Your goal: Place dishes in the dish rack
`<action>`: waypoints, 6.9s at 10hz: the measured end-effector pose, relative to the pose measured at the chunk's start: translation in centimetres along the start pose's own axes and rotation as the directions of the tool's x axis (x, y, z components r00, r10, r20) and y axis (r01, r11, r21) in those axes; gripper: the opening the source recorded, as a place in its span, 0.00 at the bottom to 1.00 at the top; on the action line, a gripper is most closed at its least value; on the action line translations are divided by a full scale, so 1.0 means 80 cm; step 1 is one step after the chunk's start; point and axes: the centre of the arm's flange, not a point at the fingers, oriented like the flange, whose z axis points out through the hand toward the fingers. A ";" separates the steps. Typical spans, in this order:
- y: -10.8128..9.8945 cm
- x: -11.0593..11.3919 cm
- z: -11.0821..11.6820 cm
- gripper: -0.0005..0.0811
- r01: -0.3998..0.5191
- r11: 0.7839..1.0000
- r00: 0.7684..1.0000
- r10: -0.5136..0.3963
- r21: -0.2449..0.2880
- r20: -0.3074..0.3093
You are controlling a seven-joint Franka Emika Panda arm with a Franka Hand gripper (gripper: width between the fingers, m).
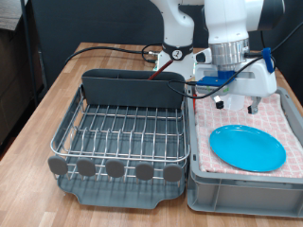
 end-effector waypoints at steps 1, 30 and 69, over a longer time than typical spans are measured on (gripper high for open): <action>0.002 -0.001 0.007 0.99 -0.007 1.000 1.000 0.007 0.000 -0.002; 0.012 0.020 0.065 0.99 -0.032 0.999 0.999 0.032 0.038 0.015; -0.028 0.086 -0.194 0.03 0.034 0.920 0.829 -0.244 -0.390 -0.504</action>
